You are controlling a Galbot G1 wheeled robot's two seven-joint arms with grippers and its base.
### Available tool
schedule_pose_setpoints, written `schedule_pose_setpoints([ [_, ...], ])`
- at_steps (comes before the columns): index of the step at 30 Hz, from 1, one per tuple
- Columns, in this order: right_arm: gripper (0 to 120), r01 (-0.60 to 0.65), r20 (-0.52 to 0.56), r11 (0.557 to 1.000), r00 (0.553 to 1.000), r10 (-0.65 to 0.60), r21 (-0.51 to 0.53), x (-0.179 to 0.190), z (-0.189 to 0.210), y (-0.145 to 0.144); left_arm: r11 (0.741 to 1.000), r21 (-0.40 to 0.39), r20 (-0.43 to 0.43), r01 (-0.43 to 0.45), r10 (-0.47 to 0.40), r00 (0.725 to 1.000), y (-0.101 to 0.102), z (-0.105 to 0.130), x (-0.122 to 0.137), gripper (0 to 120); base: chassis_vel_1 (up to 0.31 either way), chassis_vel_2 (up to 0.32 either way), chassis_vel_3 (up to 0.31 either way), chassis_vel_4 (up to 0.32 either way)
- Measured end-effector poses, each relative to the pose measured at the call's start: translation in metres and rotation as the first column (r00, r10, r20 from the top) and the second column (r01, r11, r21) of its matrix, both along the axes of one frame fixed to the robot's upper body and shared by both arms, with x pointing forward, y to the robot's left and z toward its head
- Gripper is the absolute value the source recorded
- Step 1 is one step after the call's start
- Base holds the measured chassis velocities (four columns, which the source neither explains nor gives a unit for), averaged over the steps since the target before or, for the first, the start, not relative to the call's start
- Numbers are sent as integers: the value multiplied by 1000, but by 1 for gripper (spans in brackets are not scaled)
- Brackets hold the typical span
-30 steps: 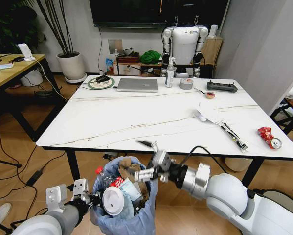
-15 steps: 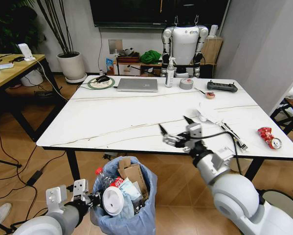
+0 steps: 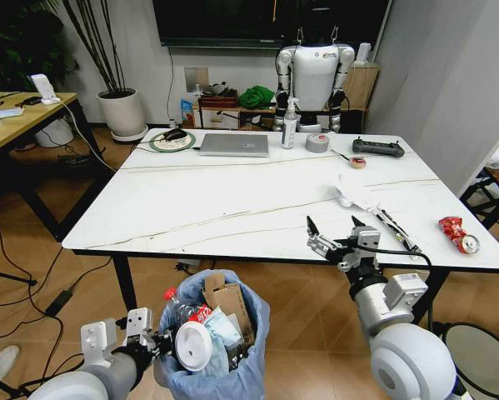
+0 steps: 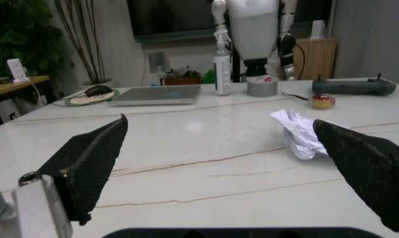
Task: Pick up the trash bin and place the trash from the table into it.
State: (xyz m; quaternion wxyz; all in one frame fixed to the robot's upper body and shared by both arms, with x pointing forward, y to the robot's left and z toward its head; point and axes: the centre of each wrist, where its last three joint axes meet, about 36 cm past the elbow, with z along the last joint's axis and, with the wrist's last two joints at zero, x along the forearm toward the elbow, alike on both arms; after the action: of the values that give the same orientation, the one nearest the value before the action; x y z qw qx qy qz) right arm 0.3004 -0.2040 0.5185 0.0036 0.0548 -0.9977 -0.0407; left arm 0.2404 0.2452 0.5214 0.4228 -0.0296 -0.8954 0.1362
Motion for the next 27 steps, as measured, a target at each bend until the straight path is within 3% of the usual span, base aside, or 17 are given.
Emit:
schedule_pose_setpoints([
  [7, 100, 20, 9, 1000, 1000, -20, -1, -3, 2, -4, 1000, 9, -6, 10, -10, 1000, 0, 0, -1, 0, -68, -66, 62, 73],
  [23, 100, 12, 14, 1000, 1000, -12, -24, -1, 1, -9, 1000, 16, -18, 20, -20, 1000, 1, -1, -2, 0, -178, -161, 165, 171],
  [27, 100, -8, -63, 1000, 998, 7, -22, 10, 7, -13, 999, 24, -22, 25, -25, 999, 2, -2, -3, 0, -86, -81, 82, 86],
])
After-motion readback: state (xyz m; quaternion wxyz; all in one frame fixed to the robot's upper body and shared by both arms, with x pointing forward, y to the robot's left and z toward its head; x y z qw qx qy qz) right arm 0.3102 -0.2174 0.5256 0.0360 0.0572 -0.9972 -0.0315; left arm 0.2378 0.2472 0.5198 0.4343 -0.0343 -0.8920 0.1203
